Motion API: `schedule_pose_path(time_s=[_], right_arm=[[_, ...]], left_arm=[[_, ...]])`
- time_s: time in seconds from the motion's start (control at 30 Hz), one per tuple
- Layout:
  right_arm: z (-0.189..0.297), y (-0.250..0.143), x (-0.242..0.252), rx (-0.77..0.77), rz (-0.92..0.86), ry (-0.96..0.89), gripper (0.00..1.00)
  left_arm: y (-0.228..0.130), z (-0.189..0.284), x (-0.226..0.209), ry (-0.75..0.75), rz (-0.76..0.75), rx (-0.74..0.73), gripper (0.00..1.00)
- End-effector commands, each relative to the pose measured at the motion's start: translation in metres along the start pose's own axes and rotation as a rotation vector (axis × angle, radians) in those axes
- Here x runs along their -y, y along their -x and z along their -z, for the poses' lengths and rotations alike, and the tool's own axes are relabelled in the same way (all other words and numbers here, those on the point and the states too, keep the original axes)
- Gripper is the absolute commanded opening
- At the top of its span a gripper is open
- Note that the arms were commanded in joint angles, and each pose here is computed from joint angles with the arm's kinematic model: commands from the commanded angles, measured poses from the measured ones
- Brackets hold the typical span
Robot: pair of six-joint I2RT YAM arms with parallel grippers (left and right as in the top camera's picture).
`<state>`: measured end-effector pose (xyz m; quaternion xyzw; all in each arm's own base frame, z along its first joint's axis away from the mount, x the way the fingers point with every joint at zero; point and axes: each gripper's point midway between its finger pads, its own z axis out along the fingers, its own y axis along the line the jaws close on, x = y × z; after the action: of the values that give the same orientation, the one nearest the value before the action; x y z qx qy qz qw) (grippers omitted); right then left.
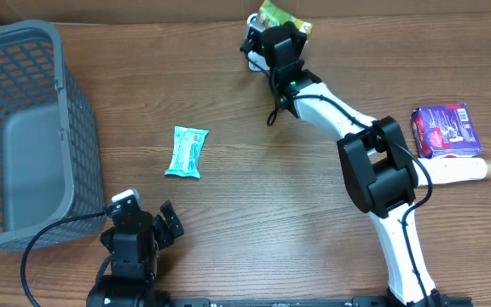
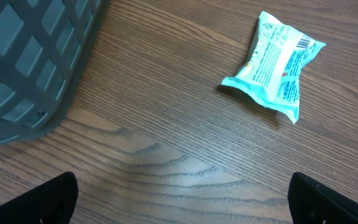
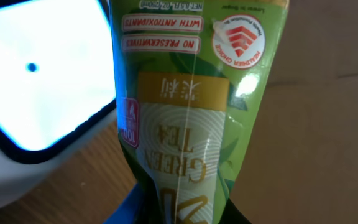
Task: Scan the item barcode
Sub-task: 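Hold the pouch barcode in front of the scanner window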
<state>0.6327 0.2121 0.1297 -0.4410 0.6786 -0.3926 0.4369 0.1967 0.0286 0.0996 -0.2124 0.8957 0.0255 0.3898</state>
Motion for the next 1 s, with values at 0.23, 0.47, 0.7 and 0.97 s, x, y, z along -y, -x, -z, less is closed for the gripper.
schedule_pose_path(time_s=[0.23, 0.47, 0.7, 0.97], right_arm=[[-0.006, 0.008, 0.014, 0.068, -0.040, -0.018, 0.09], [-0.012, 0.007, 0.003, 0.068, -0.039, -0.017, 0.10], [-0.013, 0.006, 0.010, 0.064, -0.037, -0.047, 0.11], [0.009, 0.014, 0.054, 0.053, -0.155, -0.115, 0.12]], left_arm=[[0.003, 0.001, -0.001, 0.006, 0.020, 0.016, 1.00], [0.003, 0.001, -0.001, 0.005, 0.020, 0.016, 0.99], [0.003, 0.001, -0.001, 0.005, 0.020, 0.016, 1.00], [0.003, 0.001, -0.001, 0.005, 0.020, 0.016, 1.00]])
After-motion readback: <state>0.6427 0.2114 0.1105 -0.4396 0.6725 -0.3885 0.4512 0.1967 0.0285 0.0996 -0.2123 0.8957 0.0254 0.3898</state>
